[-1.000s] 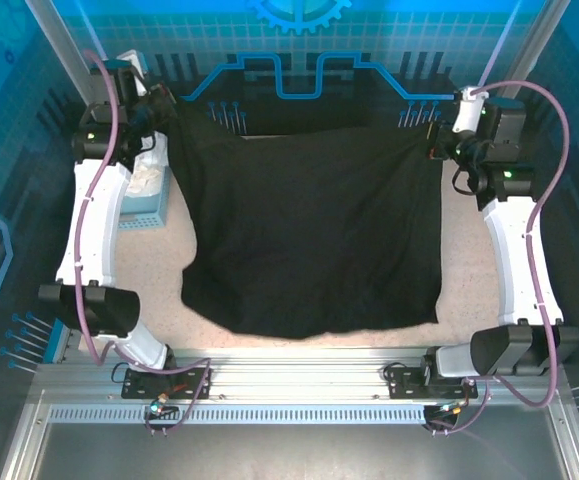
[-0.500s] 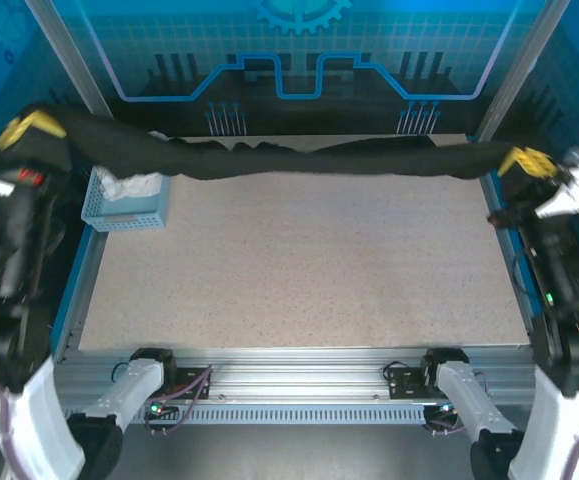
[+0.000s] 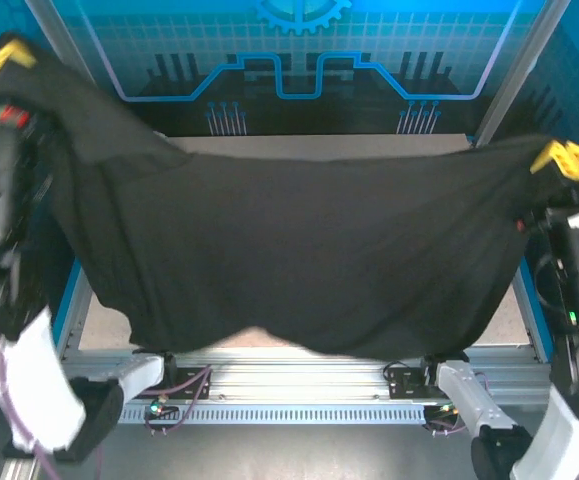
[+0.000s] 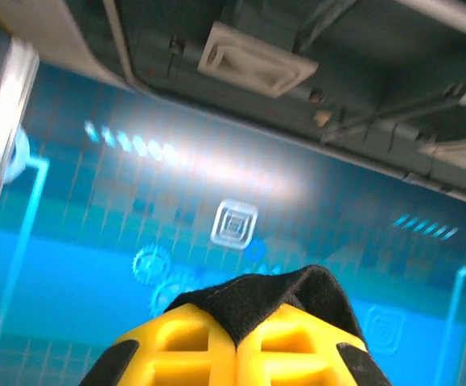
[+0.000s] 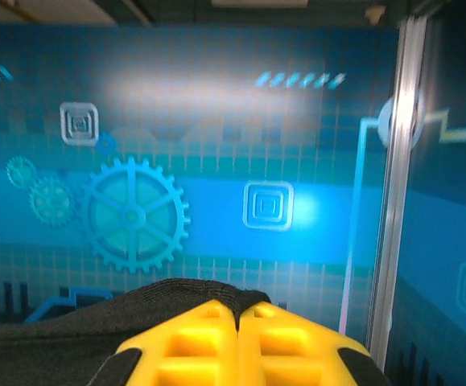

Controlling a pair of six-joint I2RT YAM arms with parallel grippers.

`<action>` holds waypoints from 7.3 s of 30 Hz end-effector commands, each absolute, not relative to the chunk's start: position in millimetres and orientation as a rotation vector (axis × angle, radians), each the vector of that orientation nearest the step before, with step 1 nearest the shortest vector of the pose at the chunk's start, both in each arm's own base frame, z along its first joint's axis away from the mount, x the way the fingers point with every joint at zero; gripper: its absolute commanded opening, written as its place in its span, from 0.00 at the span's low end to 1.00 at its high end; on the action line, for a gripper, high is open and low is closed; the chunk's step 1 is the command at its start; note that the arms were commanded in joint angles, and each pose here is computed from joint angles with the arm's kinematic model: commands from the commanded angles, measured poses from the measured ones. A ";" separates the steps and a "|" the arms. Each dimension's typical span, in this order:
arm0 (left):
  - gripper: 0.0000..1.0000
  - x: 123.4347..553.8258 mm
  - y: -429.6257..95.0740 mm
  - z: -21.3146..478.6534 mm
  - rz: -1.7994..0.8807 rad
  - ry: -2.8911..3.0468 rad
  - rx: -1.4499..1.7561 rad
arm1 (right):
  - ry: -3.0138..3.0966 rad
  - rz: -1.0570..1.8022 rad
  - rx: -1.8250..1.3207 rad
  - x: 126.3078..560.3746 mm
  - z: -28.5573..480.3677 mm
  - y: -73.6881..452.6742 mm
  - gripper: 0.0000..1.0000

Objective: Fold the inside-out t-shirt

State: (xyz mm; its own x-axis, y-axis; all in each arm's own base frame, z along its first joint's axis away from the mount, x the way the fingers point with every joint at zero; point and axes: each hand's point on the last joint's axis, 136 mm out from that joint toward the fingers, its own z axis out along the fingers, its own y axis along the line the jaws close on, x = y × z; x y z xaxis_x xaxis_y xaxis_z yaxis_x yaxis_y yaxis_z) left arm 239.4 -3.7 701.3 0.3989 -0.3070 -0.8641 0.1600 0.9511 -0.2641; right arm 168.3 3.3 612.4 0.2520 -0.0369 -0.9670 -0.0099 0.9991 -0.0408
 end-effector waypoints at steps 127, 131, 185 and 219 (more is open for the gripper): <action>0.00 282.5 -483.3 61.1 -1.180 1.948 0.863 | 2.889 0.108 0.424 244.6 47.8 31.5 0.47; 0.00 281.6 -483.9 61.7 -1.185 1.946 0.864 | 2.901 0.119 0.418 249.9 42.9 36.4 0.47; 0.00 296.2 -472.6 56.5 -1.285 1.998 0.734 | 2.882 -0.134 0.056 295.0 69.0 38.8 0.47; 0.00 295.4 -472.7 56.6 -1.282 1.996 0.747 | 2.847 -0.372 0.027 311.8 64.0 21.0 0.06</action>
